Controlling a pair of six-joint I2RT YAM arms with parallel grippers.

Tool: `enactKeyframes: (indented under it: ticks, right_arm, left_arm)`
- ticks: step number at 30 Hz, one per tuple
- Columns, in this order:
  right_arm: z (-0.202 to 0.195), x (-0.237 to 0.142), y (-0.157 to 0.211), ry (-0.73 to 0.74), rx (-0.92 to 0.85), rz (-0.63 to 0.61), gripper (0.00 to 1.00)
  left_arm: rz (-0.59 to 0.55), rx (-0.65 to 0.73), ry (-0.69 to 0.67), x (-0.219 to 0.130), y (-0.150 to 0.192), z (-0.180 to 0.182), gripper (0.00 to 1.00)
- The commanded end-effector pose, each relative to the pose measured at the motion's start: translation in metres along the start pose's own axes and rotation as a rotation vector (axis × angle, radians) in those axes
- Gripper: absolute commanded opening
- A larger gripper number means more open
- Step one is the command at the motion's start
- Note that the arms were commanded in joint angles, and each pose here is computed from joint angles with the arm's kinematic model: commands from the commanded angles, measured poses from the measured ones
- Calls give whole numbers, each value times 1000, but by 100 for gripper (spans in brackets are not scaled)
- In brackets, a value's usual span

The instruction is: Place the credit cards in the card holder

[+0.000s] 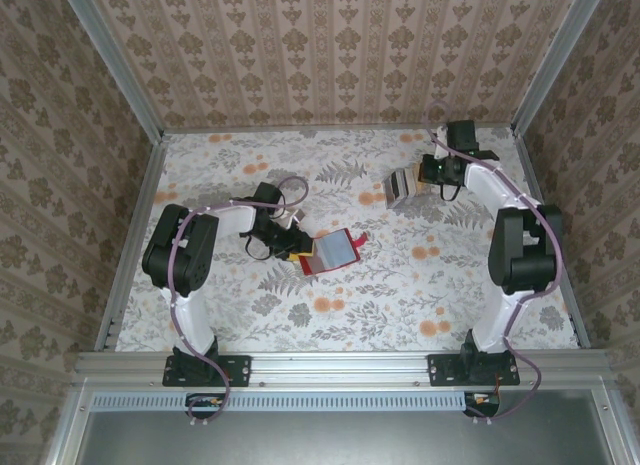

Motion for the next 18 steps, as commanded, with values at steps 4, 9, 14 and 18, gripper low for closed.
enactKeyframes:
  ticks: [4, 9, 14, 18]
  right_arm:
    - [-2, -73, -16, 62, 73, -208, 0]
    - [53, -84, 12, -226, 56, -184, 0]
    - [129, -75, 61, -509, -51, -88, 0]
    - [165, -61, 97, -702, -83, 31, 0]
  left_arm:
    - [22, 0, 14, -9, 10, 3, 47]
    - [0, -3, 15, -23, 10, 5, 53]
    - [24, -21, 8, -23, 16, 9, 50]
    - [22, -74, 64, -21, 18, 10, 39]
Point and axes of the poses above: each hand's point on the last joint's axis, 136 mm out from that joint toward the fingers, its own x axis out along the fingers, its own z axis along the line the jaws close on, y = z × x, the point moved 3 cm from there along -x, back along the fingers, and after that the axes turned 11 degrees about -x, right-handed, at the moved point
